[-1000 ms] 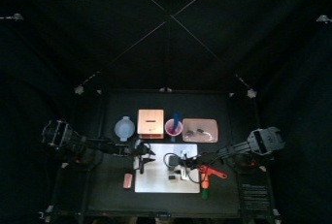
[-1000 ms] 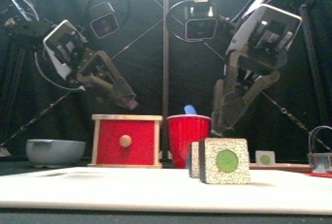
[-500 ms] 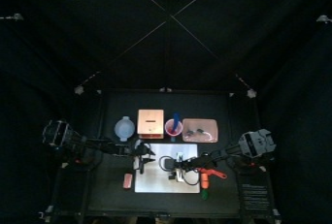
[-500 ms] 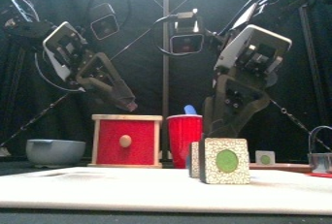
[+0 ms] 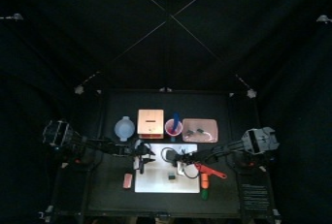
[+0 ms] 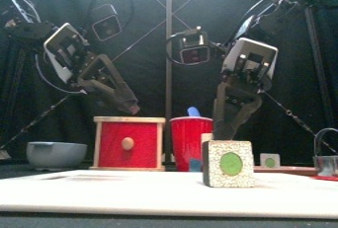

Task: Place sushi on board then cut the sushi with the knife then place the pieces on the plate
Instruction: Place the 4 sushi pieces on the plate

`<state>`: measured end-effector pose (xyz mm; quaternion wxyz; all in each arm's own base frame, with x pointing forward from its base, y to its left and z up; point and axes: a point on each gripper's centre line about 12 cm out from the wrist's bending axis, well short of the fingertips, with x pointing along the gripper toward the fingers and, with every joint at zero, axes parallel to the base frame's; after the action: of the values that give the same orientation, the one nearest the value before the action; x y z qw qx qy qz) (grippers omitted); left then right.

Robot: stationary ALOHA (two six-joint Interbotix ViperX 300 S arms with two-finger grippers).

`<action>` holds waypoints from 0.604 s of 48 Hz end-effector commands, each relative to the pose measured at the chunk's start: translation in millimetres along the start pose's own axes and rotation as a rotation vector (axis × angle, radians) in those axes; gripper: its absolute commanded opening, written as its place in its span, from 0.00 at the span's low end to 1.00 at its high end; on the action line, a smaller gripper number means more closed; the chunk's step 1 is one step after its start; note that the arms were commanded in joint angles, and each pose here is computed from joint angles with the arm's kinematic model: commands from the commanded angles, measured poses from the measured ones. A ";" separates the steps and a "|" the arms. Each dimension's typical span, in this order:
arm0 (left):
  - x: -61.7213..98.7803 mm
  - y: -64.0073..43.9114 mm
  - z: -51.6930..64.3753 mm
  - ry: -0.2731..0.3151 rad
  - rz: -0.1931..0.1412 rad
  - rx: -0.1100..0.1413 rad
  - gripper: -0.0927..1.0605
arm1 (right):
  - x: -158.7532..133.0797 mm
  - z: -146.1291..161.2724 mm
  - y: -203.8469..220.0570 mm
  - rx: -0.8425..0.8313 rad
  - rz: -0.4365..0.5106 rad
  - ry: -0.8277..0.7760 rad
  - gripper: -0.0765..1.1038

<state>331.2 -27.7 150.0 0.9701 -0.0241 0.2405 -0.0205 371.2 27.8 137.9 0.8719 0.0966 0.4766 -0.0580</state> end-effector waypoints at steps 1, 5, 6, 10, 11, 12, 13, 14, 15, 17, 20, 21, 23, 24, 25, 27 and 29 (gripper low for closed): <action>1.5 -1.3 9.3 -0.027 -0.004 0.003 0.71 | -39.7 12.2 -21.8 0.067 -0.005 -0.093 0.59; 1.5 -1.3 9.5 -0.029 -0.004 0.003 0.71 | -55.3 8.1 -42.7 0.129 -0.029 -0.112 0.59; 1.8 -1.3 8.9 -0.026 -0.004 0.004 0.71 | -58.9 6.0 -47.8 0.142 -0.037 -0.114 0.59; 1.8 -1.3 9.0 -0.027 -0.004 0.003 0.71 | -73.8 -4.1 -72.0 0.192 -0.082 -0.120 0.59; 1.6 -1.3 10.1 -0.030 -0.003 0.001 0.71 | -76.1 -7.1 -77.8 0.205 -0.094 -0.117 0.59; 1.8 -1.3 8.9 -0.026 -0.004 0.003 0.71 | -78.9 -9.9 -82.9 0.218 -0.104 -0.116 0.59; 1.5 -1.3 9.3 -0.027 -0.004 0.003 0.71 | -81.5 -13.4 -88.9 0.232 -0.118 -0.113 0.59; 1.5 -1.3 9.5 -0.029 -0.004 0.003 0.71 | -83.6 -16.3 -94.3 0.245 -0.130 -0.109 0.59; 1.5 -0.8 9.3 -0.028 -0.002 0.001 0.71 | -86.5 -19.6 -100.1 0.258 -0.144 -0.108 0.59; 1.7 -0.9 10.0 -0.029 -0.002 0.002 0.71 | -91.8 -28.9 -114.0 0.294 -0.178 -0.095 0.59; 1.9 -0.9 9.5 -0.028 -0.002 0.002 0.71 | -97.9 -39.4 -129.2 0.332 -0.217 -0.085 0.59; 1.9 -0.8 9.5 -0.028 -0.002 0.001 0.71 | -99.8 -42.7 -134.2 0.345 -0.229 -0.084 0.59; 2.1 -0.4 10.2 -0.029 -0.001 0.003 0.71 | -103.6 -48.0 -143.5 0.365 -0.254 -0.087 0.59; 2.1 -0.4 10.2 -0.029 -0.001 0.003 0.71 | -104.9 -50.9 -147.4 0.377 -0.264 -0.086 0.59; 2.1 0.1 10.2 -0.029 0.000 0.002 0.71 | -106.4 -53.1 -151.4 0.391 -0.273 -0.089 0.59; 2.3 0.1 11.0 -0.032 0.001 -0.001 0.71 | -109.8 -56.7 -158.7 0.415 -0.290 -0.093 0.59; 2.4 0.0 11.4 -0.032 0.000 0.002 0.71 | -112.7 -61.0 -165.9 0.436 -0.309 -0.098 0.59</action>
<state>331.7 -27.8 149.5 0.9700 -0.0233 0.2412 -0.0206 237.2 -107.6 172.8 0.8310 0.1996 0.4404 -0.2750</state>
